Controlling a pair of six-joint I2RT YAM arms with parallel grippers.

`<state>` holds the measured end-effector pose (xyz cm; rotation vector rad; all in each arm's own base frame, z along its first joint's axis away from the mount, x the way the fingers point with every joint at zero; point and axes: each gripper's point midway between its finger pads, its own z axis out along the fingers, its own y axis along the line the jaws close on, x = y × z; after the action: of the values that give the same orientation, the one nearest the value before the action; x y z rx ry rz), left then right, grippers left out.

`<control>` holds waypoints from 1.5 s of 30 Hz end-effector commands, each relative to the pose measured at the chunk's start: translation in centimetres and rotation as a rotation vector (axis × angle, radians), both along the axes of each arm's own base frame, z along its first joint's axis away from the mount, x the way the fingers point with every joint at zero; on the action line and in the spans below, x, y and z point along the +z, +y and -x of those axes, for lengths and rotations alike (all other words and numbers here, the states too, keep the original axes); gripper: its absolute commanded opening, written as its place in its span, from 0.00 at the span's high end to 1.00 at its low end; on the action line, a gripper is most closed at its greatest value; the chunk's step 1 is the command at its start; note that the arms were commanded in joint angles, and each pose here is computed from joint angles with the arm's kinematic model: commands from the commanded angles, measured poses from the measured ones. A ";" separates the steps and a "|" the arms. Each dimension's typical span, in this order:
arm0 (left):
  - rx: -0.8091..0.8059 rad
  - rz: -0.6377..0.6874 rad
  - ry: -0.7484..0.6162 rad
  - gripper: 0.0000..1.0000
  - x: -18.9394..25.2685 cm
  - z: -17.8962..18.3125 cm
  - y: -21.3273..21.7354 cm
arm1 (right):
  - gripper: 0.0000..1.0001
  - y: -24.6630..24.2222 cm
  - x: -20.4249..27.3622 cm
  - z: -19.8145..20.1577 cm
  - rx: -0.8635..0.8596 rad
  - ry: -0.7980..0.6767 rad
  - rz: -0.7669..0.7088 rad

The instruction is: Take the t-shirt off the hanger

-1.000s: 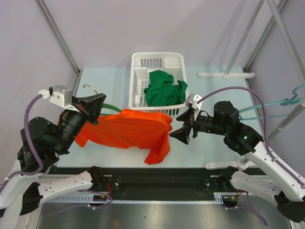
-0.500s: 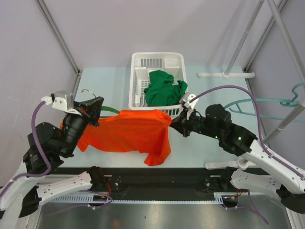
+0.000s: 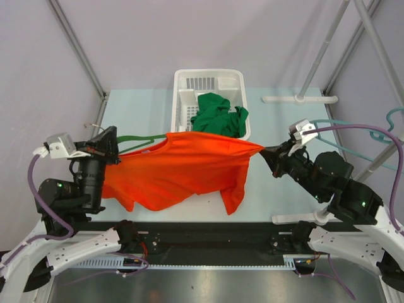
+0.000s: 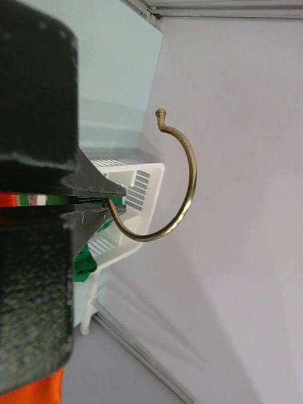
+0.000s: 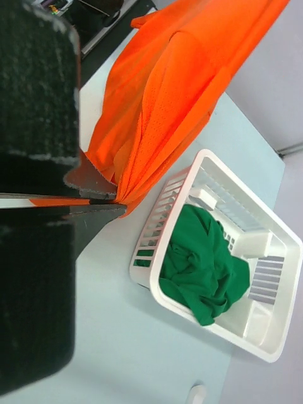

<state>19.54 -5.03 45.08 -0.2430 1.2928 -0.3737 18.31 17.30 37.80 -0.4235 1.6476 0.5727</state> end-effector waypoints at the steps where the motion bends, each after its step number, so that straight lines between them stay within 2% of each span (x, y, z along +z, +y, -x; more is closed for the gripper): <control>1: 0.167 0.067 -0.034 1.00 2.2 0.9 4.8 | 1.00 -5.7 0.5 -1.1 -0.261 -0.026 -0.035; 8: 0.159 0.079 -0.032 1.00 1.7 1.4 5.4 | 1.00 -9.4 -0.6 -2.0 -0.529 0.053 -0.151; 11: 0.147 0.058 -0.028 1.00 1.3 1.6 5.6 | 1.00 -9.5 0.0 -2.2 -0.541 0.040 -0.159; 14: 0.140 0.033 -0.012 1.00 0.7 1.9 5.9 | 1.00 -6.8 0.6 -2.1 -0.390 0.012 -0.079; 17: 0.091 -0.011 -0.013 1.00 0.9 1.9 5.0 | 0.59 -1.1 0.0 -0.1 -0.039 0.023 0.027; 18: 0.073 -0.032 -0.011 1.00 1.0 1.9 4.6 | 0.32 1.8 0.7 2.3 0.174 0.031 0.018; 21: 0.003 -0.118 -0.002 1.00 1.5 1.4 2.3 | 0.06 5.6 1.9 6.2 0.490 0.045 0.014; 22: -0.028 -0.123 -0.011 1.00 2.0 1.5 1.8 | 0.01 6.3 2.3 6.6 0.530 0.041 -0.001; 26: -0.100 -0.173 -0.010 1.00 1.9 1.0 -0.7 | 0.00 9.5 4.6 5.5 0.592 -0.006 -0.049; 29: -0.130 -0.190 -0.015 1.00 2.0 1.0 -1.4 | 0.00 11.4 4.5 3.0 0.577 -0.051 0.023; 32: -0.149 -0.199 -0.009 1.00 2.2 1.1 -1.9 | 0.00 13.0 3.3 1.3 0.620 -0.063 0.099; 38: -0.183 -0.191 -0.019 1.00 2.7 1.4 -2.2 | 0.04 14.0 -0.1 2.1 0.802 -0.066 0.146; 41: -0.194 -0.197 -0.012 1.00 2.5 1.4 -2.5 | 0.10 14.3 -0.7 2.6 0.848 -0.059 0.129; 44: -0.197 -0.194 -0.010 1.00 2.5 1.4 -2.6 | 0.26 14.9 -2.0 2.5 0.855 -0.019 0.108; 45: -0.199 -0.194 -0.009 1.00 2.4 1.4 -2.6 | 0.36 15.2 -2.6 2.2 0.853 0.006 0.109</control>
<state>18.70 -7.70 45.72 0.0712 1.3795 -0.3512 16.54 31.60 34.30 -1.2096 1.5448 1.0390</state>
